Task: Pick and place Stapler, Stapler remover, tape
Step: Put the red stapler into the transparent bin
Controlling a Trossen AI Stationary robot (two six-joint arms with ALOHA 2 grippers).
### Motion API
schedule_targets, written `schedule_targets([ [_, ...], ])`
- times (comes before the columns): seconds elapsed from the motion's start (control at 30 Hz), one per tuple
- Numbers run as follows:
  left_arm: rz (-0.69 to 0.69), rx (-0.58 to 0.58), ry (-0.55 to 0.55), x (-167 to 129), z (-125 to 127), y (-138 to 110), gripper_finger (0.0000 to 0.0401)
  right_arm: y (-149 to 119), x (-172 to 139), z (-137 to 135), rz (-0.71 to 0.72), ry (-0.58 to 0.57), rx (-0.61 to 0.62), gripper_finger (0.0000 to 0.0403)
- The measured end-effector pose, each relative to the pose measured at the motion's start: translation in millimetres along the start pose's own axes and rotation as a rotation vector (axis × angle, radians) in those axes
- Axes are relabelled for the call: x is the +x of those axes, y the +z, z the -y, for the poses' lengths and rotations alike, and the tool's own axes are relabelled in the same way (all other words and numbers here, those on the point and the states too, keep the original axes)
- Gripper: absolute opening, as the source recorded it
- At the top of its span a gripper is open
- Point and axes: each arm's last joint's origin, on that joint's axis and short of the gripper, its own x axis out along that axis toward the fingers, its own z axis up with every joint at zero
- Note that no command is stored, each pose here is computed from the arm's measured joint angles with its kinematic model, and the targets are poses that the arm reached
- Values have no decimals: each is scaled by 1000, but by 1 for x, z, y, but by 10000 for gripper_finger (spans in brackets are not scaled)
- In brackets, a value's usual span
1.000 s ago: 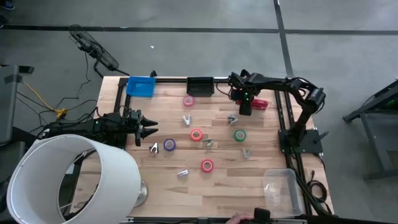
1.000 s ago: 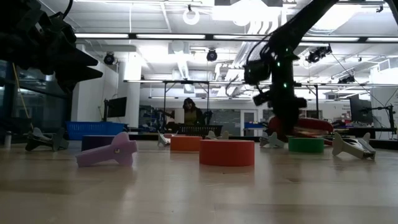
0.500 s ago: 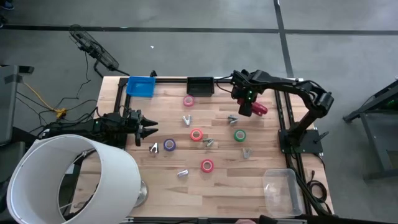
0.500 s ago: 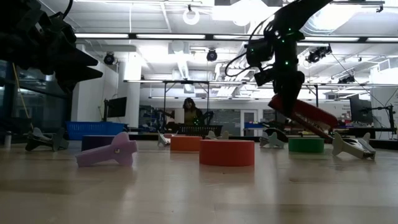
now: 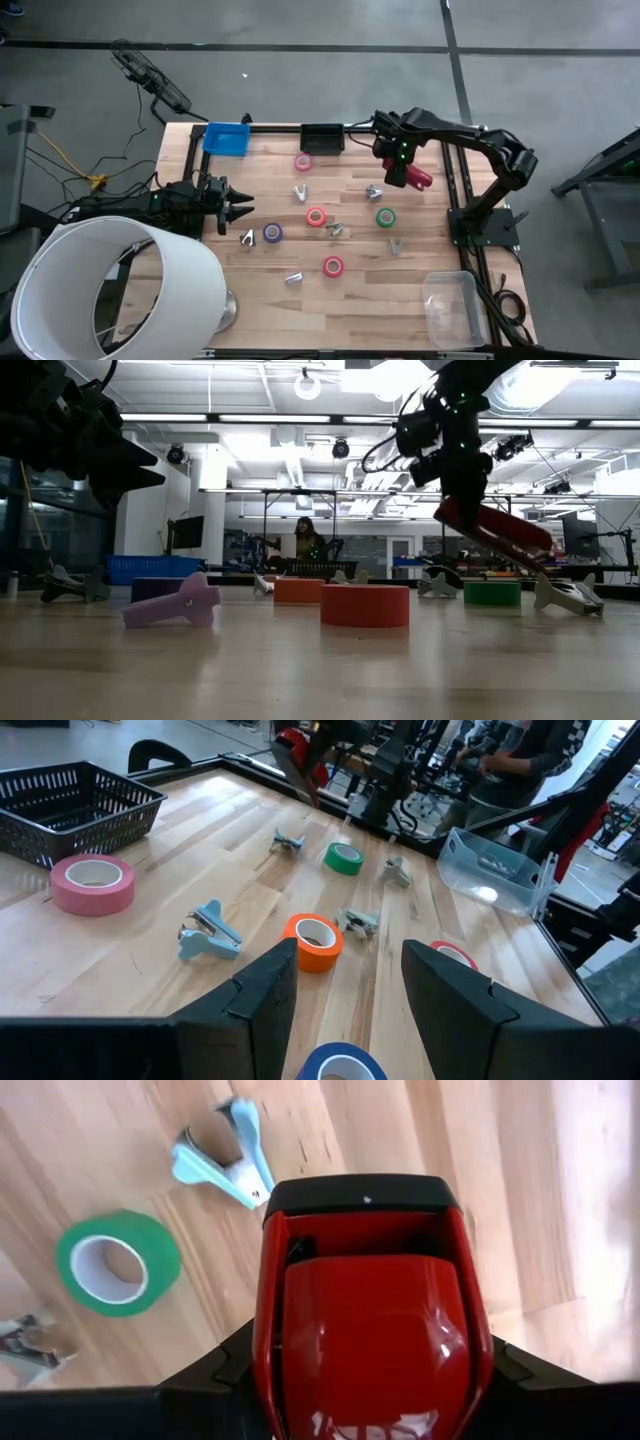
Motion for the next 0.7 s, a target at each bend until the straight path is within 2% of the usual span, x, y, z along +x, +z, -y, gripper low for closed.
schedule_targets([
  [0.2, 0, 0, 0, 0, 0, 0, 177, -2, -22, -11, -49, 71, 6, 193],
  [0.37, 0, 0, -1, 0, 0, 0, 177, -7, -35, -27, -14, 118, -10, 193],
  [0.7, 0, 0, -1, 0, 0, 0, 177, -39, -54, -74, -1, 161, -53, 193],
])
